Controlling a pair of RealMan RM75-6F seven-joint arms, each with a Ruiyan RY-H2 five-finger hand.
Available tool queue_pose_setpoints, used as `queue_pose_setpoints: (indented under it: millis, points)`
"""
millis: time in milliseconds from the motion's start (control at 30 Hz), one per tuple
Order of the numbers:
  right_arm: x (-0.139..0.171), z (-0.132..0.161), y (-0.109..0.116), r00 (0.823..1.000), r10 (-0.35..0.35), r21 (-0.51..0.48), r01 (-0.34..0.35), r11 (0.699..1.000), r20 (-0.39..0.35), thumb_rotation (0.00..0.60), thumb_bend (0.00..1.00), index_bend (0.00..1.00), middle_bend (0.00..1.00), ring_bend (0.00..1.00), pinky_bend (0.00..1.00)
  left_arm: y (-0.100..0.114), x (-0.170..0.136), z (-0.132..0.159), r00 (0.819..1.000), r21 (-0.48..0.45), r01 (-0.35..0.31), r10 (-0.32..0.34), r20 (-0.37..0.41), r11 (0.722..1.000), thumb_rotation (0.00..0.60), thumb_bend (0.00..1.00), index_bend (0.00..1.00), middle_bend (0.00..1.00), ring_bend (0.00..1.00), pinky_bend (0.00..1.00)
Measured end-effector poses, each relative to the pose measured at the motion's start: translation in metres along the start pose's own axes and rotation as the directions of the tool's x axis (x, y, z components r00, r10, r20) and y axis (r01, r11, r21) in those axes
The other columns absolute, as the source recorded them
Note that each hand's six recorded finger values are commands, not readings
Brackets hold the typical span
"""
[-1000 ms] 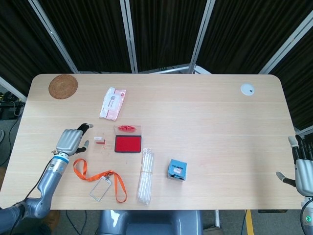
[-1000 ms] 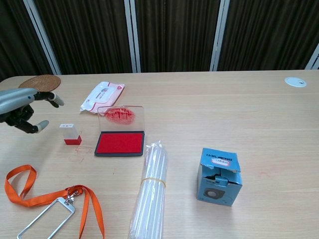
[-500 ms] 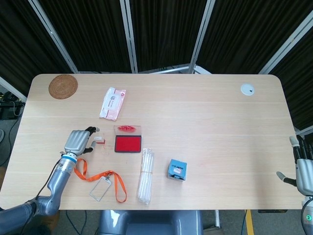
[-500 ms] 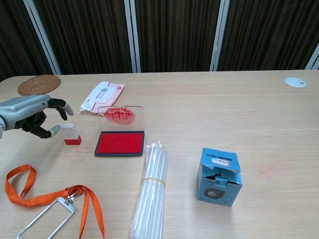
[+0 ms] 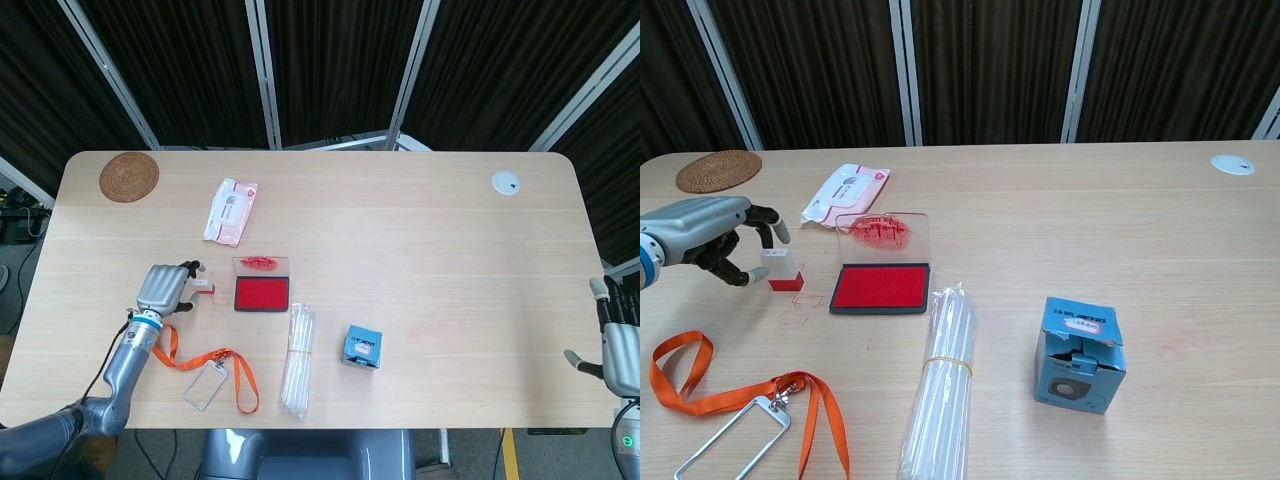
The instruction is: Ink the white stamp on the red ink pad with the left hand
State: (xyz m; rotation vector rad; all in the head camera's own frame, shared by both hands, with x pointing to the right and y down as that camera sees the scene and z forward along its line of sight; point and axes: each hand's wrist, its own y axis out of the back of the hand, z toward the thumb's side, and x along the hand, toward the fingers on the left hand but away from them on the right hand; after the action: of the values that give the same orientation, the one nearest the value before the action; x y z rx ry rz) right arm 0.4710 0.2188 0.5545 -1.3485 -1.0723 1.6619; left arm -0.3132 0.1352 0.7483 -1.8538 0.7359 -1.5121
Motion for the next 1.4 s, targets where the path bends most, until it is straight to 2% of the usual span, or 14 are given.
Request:
queue_pose_setpoints:
  millis: [167, 600, 900, 1167, 1400]
  points:
    - [-0.001, -0.001, -0.002, 1.000, 0.006, -0.008, -0.006, 1.000, 0.004, 0.600, 0.00, 0.00, 0.00, 0.00, 0.00, -0.003, 0.003, 0.002, 1.000, 0.004, 0.007, -0.007, 0.002, 1.000, 0.600, 0.33, 0.32, 0.38, 0.80, 0.78]
    - [-0.005, -0.005, -0.003, 1.000, 0.012, -0.020, -0.012, 1.000, 0.019, 0.600, 0.00, 0.00, 0.00, 0.00, 0.00, -0.008, 0.008, 0.007, 1.000, 0.017, -0.001, 0.001, -0.001, 1.000, 0.600, 0.34, 0.41, 0.43, 0.80, 0.78]
    - [-0.006, -0.006, -0.004, 1.000, 0.016, -0.022, -0.015, 1.000, 0.024, 0.600, 0.00, 0.00, 0.00, 0.00, 0.00, -0.004, 0.009, 0.005, 1.000, 0.012, -0.013, 0.013, -0.003, 1.000, 0.600, 0.36, 0.50, 0.47, 0.80, 0.78]
    - [-0.006, -0.007, -0.005, 0.999, 0.018, -0.019, -0.017, 1.000, 0.028, 0.600, 0.00, 0.00, 0.00, 0.00, 0.00, 0.000, 0.009, 0.003, 1.000, -0.001, -0.014, 0.014, -0.003, 1.000, 0.600, 0.39, 0.55, 0.50, 0.80, 0.78]
    - [-0.006, -0.007, -0.003, 0.999, 0.015, -0.025, -0.014, 1.000, 0.031, 0.600, 0.00, 0.00, 0.00, 0.00, 0.00, 0.012, 0.006, 0.008, 0.999, -0.027, -0.027, 0.027, 0.020, 0.999, 0.600, 0.41, 0.57, 0.51, 0.80, 0.78]
